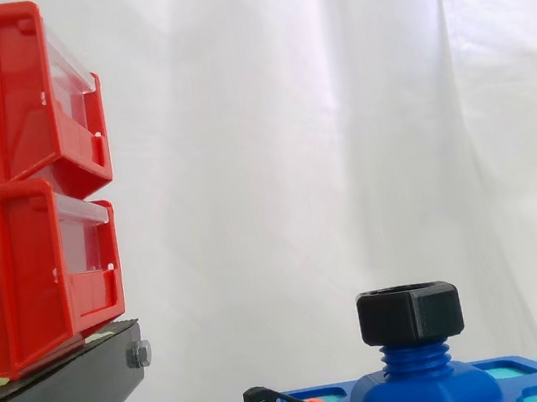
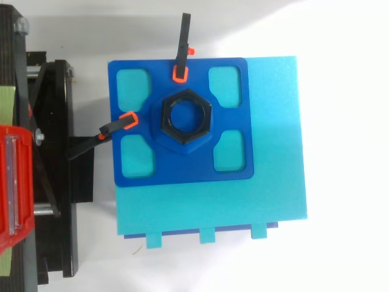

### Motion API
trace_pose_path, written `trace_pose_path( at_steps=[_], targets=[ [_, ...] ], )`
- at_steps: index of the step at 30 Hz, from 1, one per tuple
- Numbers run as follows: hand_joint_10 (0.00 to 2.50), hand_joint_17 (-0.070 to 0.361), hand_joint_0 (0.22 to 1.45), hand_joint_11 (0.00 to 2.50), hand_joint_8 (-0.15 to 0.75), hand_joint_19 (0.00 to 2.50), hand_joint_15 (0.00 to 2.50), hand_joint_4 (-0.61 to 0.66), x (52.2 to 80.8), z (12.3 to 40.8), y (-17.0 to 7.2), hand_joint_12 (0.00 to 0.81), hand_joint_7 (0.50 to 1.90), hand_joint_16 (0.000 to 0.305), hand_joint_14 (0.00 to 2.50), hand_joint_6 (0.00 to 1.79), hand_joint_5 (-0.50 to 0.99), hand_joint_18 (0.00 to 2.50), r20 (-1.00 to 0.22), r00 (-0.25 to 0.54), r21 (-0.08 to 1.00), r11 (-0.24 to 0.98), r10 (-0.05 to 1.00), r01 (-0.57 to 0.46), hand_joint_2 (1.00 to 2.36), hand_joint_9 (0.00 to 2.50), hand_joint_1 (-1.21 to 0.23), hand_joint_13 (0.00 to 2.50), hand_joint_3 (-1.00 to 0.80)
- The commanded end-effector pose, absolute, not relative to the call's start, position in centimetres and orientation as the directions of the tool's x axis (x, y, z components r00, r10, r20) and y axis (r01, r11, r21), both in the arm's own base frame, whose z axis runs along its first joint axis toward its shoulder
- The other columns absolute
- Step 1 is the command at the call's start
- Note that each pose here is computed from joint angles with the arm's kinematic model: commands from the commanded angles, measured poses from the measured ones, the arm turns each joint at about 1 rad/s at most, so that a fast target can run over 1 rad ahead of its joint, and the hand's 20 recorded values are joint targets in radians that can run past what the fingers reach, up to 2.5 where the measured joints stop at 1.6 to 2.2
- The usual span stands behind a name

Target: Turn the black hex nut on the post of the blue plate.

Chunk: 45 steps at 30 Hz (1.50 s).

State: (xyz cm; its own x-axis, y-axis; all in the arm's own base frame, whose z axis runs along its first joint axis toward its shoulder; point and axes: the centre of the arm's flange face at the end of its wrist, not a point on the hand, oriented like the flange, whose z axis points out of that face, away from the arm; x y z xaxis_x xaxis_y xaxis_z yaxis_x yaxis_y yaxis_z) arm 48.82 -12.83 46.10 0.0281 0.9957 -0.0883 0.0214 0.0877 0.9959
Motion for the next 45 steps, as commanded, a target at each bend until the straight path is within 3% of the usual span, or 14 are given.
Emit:
trace_pose_path(
  at_steps=[1,35,38,45],
  targets=[
    [0.00,0.126,0.44,0.00,0.199,0.14,0.03,0.10,48.83,46.06,-12.86,0.327,0.75,0.056,0.00,0.50,-0.24,0.21,-0.088,0.029,0.996,0.088,0.996,0.023,1.00,0.33,-0.57,0.30,-0.50],
    [0.00,0.110,0.48,0.03,0.185,0.14,0.08,0.09,48.72,45.95,-12.85,0.311,0.76,0.049,0.00,0.50,-0.24,0.23,-0.092,0.026,0.995,0.091,0.995,0.033,1.00,0.37,-0.65,0.37,-0.50],
    [0.00,0.110,0.48,0.03,0.188,0.14,0.08,0.09,48.17,45.45,-12.80,0.311,0.76,0.049,0.00,0.50,-0.24,0.23,-0.120,0.019,0.989,0.118,0.993,0.087,1.00,0.37,-0.65,0.37,-0.50],
    [0.00,0.110,0.48,0.02,0.186,0.14,0.07,0.09,48.44,45.36,-12.10,0.313,0.76,0.049,0.00,0.50,-0.24,0.23,-0.268,0.011,0.960,0.266,0.963,0.093,1.00,0.37,-0.65,0.37,-0.50]
  ],
)
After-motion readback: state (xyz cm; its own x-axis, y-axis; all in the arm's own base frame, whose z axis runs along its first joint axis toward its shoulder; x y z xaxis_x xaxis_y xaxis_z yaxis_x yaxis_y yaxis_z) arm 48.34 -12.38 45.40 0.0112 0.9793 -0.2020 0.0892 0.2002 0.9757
